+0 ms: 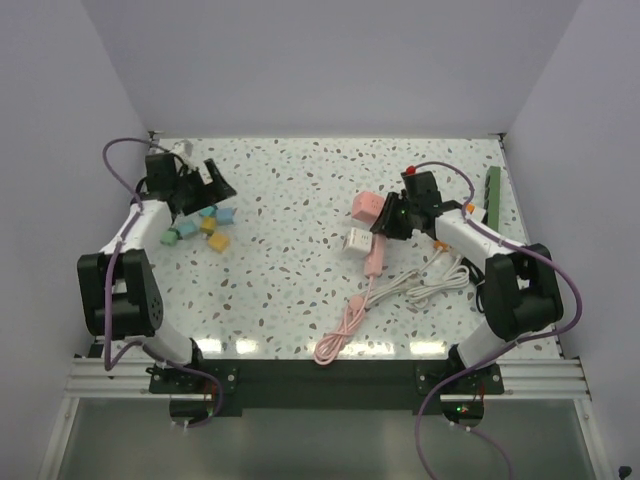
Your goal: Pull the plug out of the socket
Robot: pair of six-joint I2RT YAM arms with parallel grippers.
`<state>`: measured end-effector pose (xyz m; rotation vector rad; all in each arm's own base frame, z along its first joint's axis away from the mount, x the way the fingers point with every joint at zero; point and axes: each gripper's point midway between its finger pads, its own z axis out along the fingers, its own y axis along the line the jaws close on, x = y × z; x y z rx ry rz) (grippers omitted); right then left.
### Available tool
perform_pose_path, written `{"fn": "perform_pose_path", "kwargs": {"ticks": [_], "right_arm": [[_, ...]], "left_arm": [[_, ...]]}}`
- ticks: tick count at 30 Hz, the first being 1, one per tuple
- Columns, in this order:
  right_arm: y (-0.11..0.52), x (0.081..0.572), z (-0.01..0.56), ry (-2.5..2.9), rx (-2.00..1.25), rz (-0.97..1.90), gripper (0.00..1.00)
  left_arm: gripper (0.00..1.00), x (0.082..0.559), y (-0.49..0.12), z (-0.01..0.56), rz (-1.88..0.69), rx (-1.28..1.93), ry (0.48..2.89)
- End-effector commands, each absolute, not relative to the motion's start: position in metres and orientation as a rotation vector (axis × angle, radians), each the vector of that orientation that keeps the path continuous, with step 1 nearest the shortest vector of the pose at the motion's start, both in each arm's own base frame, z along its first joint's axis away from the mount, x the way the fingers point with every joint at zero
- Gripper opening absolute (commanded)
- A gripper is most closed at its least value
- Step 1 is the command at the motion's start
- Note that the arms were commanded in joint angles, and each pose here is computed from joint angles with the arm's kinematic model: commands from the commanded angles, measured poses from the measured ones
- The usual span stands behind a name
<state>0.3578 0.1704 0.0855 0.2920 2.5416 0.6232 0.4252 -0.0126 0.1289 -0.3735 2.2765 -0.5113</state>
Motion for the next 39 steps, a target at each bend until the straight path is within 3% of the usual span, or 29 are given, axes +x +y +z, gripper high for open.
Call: {"fn": "perform_pose_path", "kwargs": {"ticks": [1, 6, 14, 28, 39], "right_arm": [[0.198, 0.367, 0.126, 2.429, 0.239, 0.838, 0.0], [0.202, 0.369, 0.13, 2.422, 0.249, 0.876, 0.0], [0.209, 0.371, 0.139, 2.4, 0.253, 0.92, 0.0], [0.212, 0.366, 0.159, 2.359, 0.235, 0.968, 0.0], [0.215, 0.369, 0.167, 2.332, 0.235, 0.999, 0.0]], "left_arm": [[1.0, 0.395, -0.144, 0.178, -0.989, 0.061, 2.161], [1.0, 0.347, -0.254, 0.209, -1.349, 0.297, 1.987], [1.0, 0.318, -0.331, 0.202, -1.517, 0.452, 1.972], [1.0, 0.338, -0.356, 0.148, -1.195, 0.498, 2.156], [0.97, 0.304, -0.375, 0.125, -1.337, 0.59, 2.205]]}}
